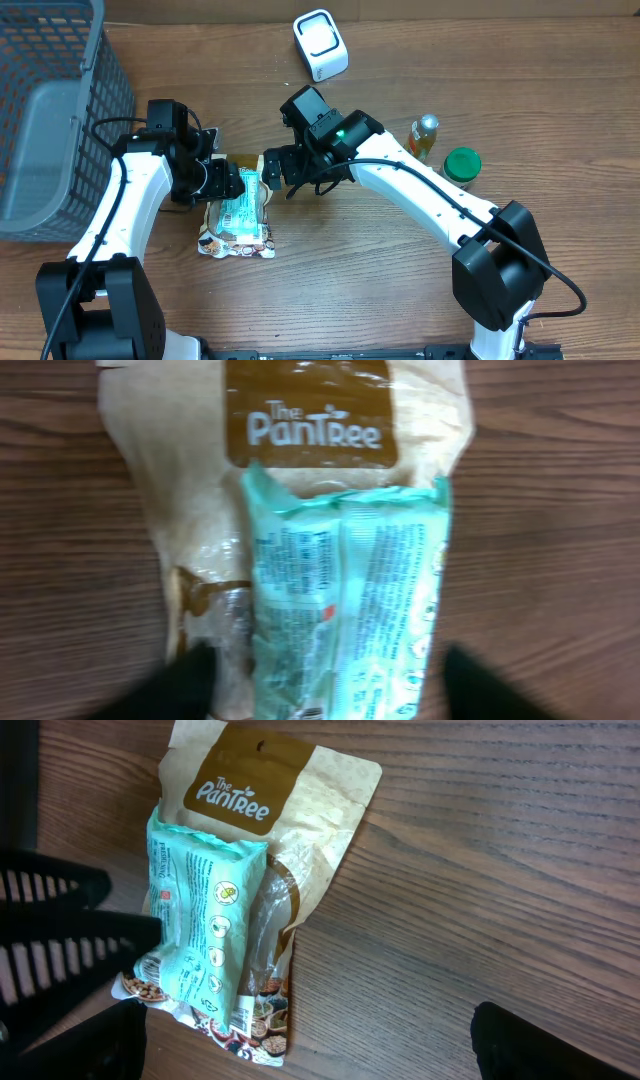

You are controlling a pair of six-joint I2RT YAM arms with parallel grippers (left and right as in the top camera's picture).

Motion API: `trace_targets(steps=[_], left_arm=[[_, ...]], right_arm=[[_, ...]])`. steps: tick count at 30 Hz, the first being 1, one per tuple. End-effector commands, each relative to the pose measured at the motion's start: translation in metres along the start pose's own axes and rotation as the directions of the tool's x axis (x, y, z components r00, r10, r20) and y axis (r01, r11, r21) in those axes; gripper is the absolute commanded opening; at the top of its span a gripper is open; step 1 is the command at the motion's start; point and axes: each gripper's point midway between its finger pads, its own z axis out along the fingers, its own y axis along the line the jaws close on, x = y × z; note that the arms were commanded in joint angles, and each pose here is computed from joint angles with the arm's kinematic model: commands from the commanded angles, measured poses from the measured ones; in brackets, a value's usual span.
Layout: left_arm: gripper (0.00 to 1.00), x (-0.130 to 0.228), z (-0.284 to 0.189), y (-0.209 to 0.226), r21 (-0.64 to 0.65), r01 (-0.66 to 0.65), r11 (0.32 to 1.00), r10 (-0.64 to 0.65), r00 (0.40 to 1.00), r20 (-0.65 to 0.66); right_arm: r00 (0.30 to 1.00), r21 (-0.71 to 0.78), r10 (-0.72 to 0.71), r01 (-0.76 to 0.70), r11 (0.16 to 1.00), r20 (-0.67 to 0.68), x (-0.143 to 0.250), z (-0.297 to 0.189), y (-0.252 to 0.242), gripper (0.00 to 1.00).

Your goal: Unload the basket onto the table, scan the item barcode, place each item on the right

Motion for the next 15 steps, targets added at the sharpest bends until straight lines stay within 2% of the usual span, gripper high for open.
trace_targets(steps=[1,2,7,12,15], left_arm=[[0.33,0.001,0.002,-0.009,0.055,0.005,0.998,-0.005,1.000,-0.008],[0.31,0.004,0.004,-0.008,0.052,0.010,0.999,-0.009,1.000,-0.015],[0.38,0.011,0.014,-0.004,0.045,0.016,0.999,-0.015,1.000,-0.024],[0.38,0.017,0.021,0.014,-0.048,0.072,0.996,-0.073,0.997,-0.028],[0.41,0.017,0.021,0.015,-0.053,0.074,0.996,-0.075,0.997,-0.028]], right_arm=[[1.000,-0.003,-0.004,0.004,1.000,0.013,-0.002,-0.005,-0.001,1.00],[1.000,-0.003,-0.004,0.004,1.000,0.013,-0.002,-0.005,-0.001,1.00],[1.000,-0.004,-0.005,0.005,1.000,0.015,-0.002,-0.005,0.000,1.00],[1.000,0.004,-0.004,0.004,1.000,0.018,-0.003,-0.005,-0.002,1.00],[1.000,0.028,-0.003,0.002,1.000,0.027,-0.004,-0.005,-0.006,1.00]])
